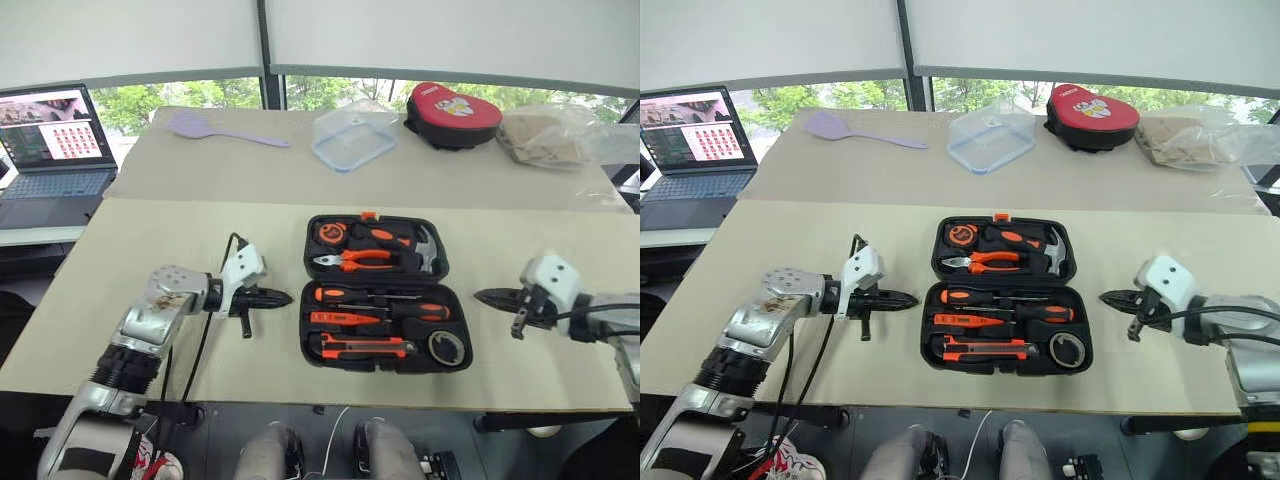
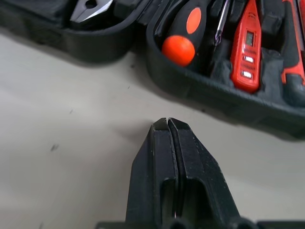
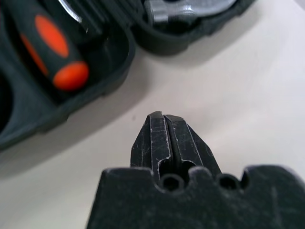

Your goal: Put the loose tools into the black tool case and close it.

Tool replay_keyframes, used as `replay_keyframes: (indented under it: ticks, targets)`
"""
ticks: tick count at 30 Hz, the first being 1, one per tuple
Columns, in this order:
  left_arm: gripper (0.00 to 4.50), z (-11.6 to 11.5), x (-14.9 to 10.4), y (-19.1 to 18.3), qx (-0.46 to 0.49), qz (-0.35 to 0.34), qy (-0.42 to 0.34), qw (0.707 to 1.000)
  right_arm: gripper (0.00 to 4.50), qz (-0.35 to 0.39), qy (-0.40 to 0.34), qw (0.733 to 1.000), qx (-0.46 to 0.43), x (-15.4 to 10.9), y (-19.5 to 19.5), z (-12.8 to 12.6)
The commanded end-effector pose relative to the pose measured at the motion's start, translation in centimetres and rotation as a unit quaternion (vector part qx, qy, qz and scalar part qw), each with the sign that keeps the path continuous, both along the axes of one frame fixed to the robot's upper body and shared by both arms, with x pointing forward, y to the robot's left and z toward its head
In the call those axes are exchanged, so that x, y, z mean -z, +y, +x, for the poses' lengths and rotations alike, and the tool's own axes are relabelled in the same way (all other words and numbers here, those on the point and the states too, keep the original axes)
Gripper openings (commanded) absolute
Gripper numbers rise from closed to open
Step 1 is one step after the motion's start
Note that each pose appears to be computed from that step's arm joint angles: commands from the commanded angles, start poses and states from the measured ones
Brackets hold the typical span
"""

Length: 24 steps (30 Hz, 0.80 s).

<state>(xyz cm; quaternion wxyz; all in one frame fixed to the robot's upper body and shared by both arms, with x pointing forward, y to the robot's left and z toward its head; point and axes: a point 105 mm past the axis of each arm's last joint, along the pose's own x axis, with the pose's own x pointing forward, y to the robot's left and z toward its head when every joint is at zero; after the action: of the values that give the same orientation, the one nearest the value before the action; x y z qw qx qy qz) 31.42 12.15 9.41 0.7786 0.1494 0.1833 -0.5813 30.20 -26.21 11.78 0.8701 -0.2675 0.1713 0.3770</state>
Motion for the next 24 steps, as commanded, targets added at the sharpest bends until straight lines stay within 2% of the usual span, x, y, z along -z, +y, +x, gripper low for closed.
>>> replay_keyframes:
  ticks: [1,7,11,17,21,24]
  targets:
    - [0.07,-0.9,-0.7,-1.2,0.035,-0.006,-0.005,0.999,0.0,0.004,-0.015,0.999,-0.032,-1.3,2.0,0.2]
    - [0.07,-3.2,0.0,-1.8,0.071,-0.009,0.014,0.997,0.0,0.019,0.028,0.994,-0.106,-1.4,4.5,-3.1]
    - [0.07,-5.5,0.8,-1.3,0.103,0.023,0.022,0.994,0.0,0.011,0.043,0.996,-0.081,0.0,3.6,-4.2]
    - [0.07,-6.6,1.8,0.3,0.081,0.038,0.034,0.995,0.0,-0.006,0.04,0.999,-0.021,0.9,0.8,-4.3]
    - [0.07,-6.3,2.3,1.8,0.049,0.058,0.027,0.997,0.0,-0.029,0.035,0.999,0.016,1.0,-1.2,-4.2]
    - [0.07,-4.2,1.7,3.8,-0.014,0.067,0.011,0.998,0.0,-0.044,0.004,0.997,0.056,-0.1,-2.8,-3.1]
